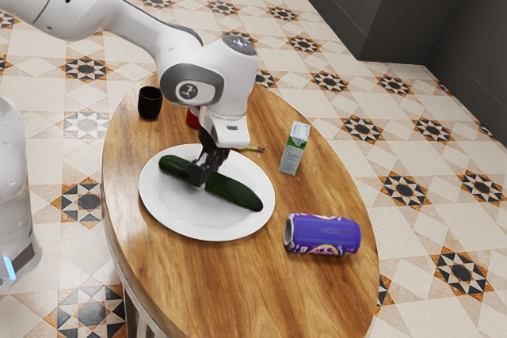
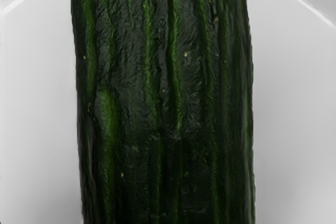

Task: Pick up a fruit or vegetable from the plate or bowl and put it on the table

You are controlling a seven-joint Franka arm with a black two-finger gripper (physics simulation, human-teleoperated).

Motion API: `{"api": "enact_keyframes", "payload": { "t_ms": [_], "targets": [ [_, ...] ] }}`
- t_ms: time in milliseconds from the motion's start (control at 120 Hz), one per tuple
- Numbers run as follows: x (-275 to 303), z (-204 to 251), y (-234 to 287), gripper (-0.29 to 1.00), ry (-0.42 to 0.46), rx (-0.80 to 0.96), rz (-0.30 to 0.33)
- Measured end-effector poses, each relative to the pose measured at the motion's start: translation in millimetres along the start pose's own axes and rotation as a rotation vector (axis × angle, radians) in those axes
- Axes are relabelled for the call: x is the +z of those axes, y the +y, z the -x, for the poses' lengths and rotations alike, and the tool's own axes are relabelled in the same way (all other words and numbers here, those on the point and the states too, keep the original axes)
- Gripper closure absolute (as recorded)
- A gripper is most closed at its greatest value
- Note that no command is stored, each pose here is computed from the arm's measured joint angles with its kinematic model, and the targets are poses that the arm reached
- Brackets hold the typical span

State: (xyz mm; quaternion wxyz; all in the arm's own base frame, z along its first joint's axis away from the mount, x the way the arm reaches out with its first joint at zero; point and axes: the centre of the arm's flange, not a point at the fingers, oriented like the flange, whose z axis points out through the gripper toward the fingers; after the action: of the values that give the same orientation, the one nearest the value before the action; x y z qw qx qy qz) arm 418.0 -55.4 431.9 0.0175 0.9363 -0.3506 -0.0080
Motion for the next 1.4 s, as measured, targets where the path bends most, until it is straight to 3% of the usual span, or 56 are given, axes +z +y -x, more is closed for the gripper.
{"api": "enact_keyframes", "payload": {
  "t_ms": [167,317,467,708,933,1183,1400],
  "targets": [
    [-5.3,-1.1,0.0,0.49,0.006,-0.002,-0.016],
    [-43.8,-9.6,-0.8,0.49,0.044,0.016,-0.085],
    [-55.8,-29.3,29.4,0.5,0.032,0.081,-0.107],
    [-74.3,-117.8,24.7,0.52,0.06,0.136,-0.093],
    [-101.9,-99.9,5.8,0.52,0.051,0.071,-0.141],
    [-93.7,-134.8,88.7,0.53,0.016,0.168,-0.155],
    [-51.1,-167.5,134.0,0.54,-0.003,0.176,-0.093]
  ]
}}
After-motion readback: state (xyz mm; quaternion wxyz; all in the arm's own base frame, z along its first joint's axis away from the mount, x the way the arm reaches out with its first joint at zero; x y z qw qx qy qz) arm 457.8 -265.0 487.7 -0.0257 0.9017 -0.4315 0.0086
